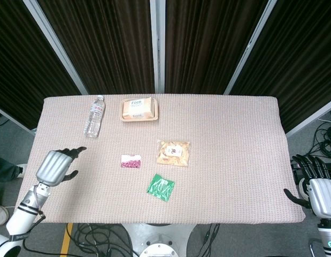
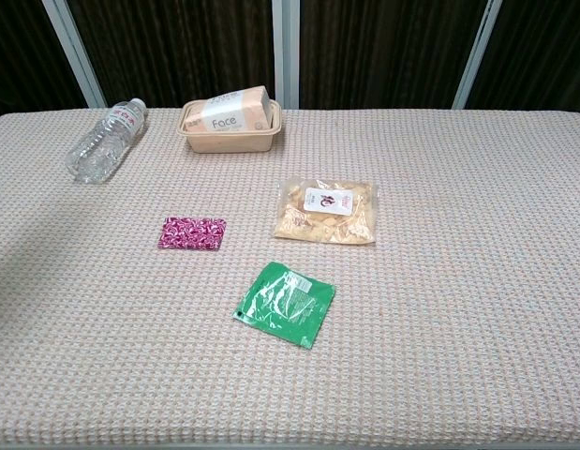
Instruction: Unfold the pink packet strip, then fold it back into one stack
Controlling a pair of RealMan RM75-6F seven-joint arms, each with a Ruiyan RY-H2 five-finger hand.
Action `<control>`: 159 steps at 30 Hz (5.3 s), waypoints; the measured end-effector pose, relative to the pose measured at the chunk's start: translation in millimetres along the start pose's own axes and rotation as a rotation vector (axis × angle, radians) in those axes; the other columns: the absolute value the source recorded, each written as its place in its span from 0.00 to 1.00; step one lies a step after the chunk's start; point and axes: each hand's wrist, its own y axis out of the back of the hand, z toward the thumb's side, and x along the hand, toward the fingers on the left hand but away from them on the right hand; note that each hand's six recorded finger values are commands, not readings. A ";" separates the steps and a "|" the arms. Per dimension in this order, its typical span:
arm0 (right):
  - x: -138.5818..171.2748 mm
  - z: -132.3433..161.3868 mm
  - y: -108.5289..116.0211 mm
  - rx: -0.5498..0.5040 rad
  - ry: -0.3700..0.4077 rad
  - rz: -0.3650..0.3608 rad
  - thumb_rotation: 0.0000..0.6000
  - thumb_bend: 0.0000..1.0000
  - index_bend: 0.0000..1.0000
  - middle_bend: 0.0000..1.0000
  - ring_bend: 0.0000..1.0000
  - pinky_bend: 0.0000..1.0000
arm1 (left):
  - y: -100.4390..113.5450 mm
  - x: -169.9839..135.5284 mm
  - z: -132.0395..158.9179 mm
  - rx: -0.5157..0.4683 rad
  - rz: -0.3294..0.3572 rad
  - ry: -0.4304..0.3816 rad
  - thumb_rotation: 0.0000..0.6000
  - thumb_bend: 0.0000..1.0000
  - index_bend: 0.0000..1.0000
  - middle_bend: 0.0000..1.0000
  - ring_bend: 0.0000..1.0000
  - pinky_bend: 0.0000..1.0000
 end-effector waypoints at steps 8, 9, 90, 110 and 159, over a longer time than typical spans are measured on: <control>-0.8 -1.3 -1.7 0.004 -0.011 0.010 1.00 0.09 0.11 0.11 0.03 0.01 | -33.2 59.3 48.9 0.027 -0.156 -0.212 1.00 0.48 0.30 0.87 0.81 0.90; -1.0 -1.2 -2.0 0.005 -0.012 0.012 1.00 0.09 0.11 0.11 0.03 0.01 | -37.1 64.2 53.7 0.032 -0.173 -0.226 1.00 0.48 0.30 0.87 0.81 0.90; 2.7 -14.8 -6.7 -0.003 -0.058 0.024 1.00 0.09 0.11 0.12 0.03 0.01 | -106.1 98.8 79.1 0.260 -0.490 -0.209 1.00 0.49 0.29 0.87 0.81 0.89; 3.9 -11.6 -6.0 -0.004 -0.050 0.020 1.00 0.09 0.11 0.12 0.03 0.01 | -97.1 78.8 51.6 0.256 -0.490 -0.134 1.00 0.49 0.29 0.87 0.81 0.89; 2.2 -9.4 -5.4 -0.002 -0.048 0.018 1.00 0.09 0.11 0.12 0.03 0.02 | -75.2 67.5 9.2 0.209 -0.439 0.018 1.00 0.44 0.30 0.87 0.81 0.88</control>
